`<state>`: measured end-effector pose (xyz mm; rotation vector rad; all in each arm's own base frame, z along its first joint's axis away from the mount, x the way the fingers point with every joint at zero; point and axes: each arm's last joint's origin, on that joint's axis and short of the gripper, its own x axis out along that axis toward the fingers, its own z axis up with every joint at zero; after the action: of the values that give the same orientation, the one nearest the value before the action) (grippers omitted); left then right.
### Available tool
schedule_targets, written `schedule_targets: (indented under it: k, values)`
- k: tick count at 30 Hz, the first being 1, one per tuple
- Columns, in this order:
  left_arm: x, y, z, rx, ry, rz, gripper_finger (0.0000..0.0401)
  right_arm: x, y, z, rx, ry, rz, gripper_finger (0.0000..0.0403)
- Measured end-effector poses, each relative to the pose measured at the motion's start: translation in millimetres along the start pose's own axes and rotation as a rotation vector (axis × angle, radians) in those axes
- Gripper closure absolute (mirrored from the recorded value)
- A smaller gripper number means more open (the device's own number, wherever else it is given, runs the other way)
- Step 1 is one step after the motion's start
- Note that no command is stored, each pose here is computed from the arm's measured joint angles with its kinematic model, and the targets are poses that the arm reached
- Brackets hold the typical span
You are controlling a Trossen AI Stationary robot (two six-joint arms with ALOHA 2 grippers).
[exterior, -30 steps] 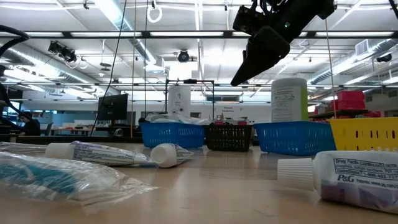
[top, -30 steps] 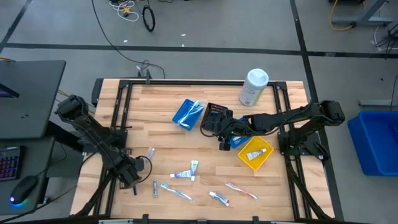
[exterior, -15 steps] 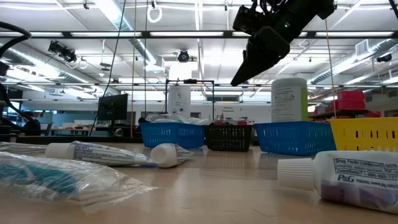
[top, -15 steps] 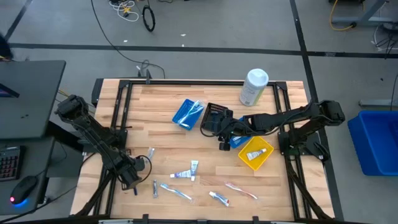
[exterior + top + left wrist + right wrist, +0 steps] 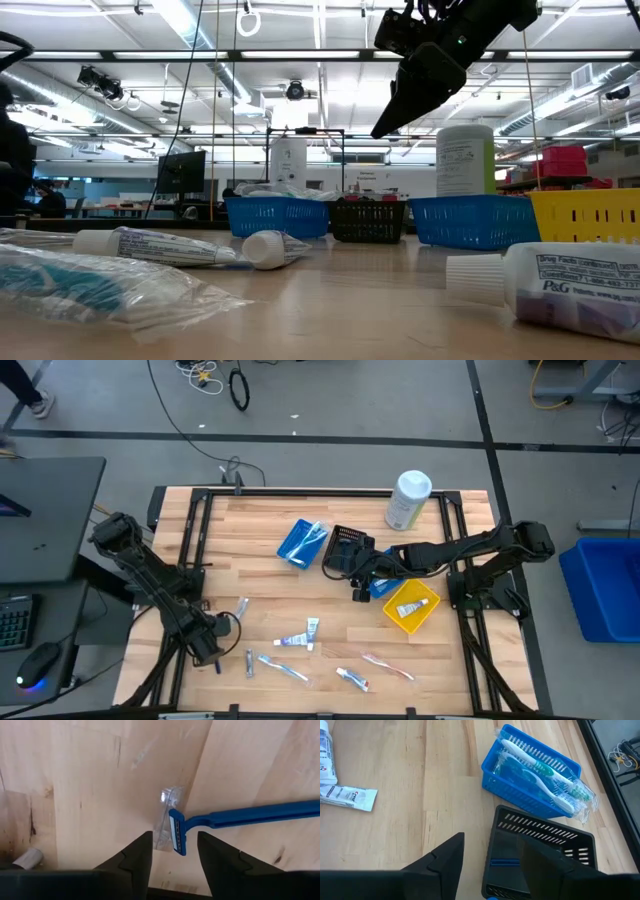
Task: Pick & Place Travel size toiletries
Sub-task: Put the blue razor into the black basket
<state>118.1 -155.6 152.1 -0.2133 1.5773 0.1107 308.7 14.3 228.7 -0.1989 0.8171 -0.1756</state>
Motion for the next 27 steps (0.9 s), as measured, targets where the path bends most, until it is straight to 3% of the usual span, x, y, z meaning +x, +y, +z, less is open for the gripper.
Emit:
schedule_targets:
  k: [12, 27]
  values:
    - [12.5, 6.6, -2.8, -0.049, -0.002, -0.014, 0.0322, 0.0, 0.0, 0.0, 0.000, 0.000, 0.000, 0.0226]
    - [7.9, 2.6, 0.1, -0.122, -0.039, -0.004, 0.0369, 0.0, 0.0, 0.0, 0.000, 0.000, -0.001, 0.0233]
